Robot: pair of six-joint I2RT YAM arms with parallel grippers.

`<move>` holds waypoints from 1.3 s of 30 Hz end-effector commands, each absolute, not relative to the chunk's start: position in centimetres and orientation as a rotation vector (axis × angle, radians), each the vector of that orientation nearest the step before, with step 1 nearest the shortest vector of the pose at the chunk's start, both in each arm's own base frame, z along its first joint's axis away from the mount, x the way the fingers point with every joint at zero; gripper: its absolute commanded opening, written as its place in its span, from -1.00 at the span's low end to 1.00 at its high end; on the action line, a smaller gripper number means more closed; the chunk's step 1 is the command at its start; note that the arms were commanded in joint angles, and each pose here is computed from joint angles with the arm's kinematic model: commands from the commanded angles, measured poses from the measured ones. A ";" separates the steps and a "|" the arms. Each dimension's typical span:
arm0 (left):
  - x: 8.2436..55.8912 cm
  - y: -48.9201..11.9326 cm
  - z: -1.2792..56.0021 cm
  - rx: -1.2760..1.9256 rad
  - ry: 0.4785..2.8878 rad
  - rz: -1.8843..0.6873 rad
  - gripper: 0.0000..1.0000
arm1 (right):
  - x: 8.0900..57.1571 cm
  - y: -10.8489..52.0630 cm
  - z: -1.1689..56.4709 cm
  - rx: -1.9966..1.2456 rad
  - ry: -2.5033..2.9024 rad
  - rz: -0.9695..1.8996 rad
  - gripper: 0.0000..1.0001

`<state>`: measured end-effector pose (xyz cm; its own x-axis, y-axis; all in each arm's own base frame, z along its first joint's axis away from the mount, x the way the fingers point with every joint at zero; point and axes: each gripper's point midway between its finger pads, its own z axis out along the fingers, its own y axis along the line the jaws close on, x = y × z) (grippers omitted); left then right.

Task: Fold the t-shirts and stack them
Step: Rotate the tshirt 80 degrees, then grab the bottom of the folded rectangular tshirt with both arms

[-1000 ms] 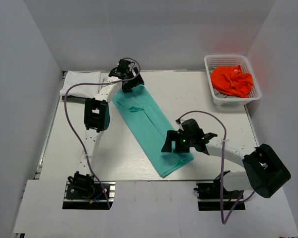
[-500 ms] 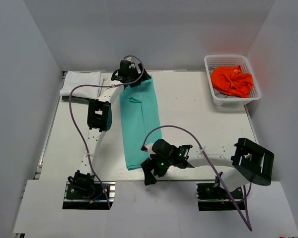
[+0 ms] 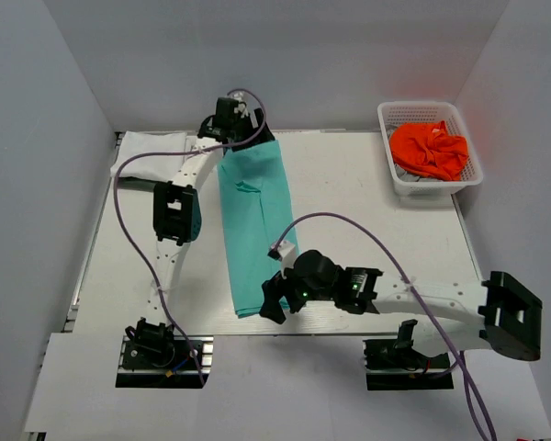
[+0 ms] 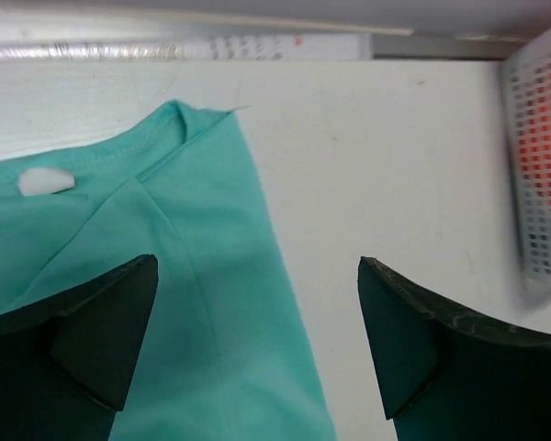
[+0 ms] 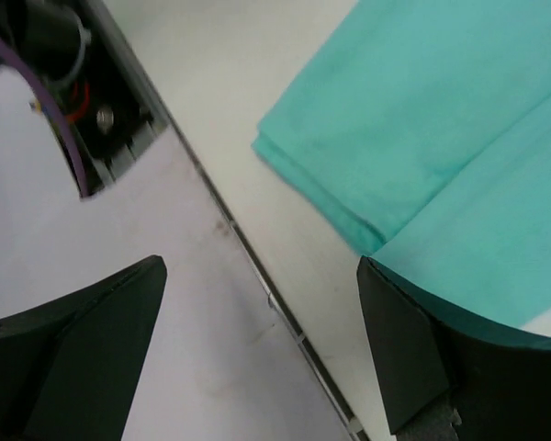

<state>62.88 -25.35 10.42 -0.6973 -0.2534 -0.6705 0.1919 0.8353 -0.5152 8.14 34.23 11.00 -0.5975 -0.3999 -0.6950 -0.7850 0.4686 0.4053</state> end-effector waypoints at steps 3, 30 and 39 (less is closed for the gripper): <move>56.3 -23.6 33.7 0.146 1.903 -0.649 1.00 | 12.8 32.2 12.8 -0.640 2.124 0.848 0.81; 9.7 -17.1 4.9 -0.219 2.818 -0.892 0.96 | 12.9 26.2 5.3 -0.422 2.510 0.762 0.81; 9.9 -16.9 2.2 -0.220 2.886 -0.769 0.49 | 12.0 26.5 3.6 -0.416 2.602 0.815 0.78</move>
<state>9.32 -16.73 2.59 -0.9822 -0.1739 -0.0710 -0.1151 0.8561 -0.5038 12.40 25.74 3.51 -0.8694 -0.1769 -0.4613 -0.3935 0.8126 0.4299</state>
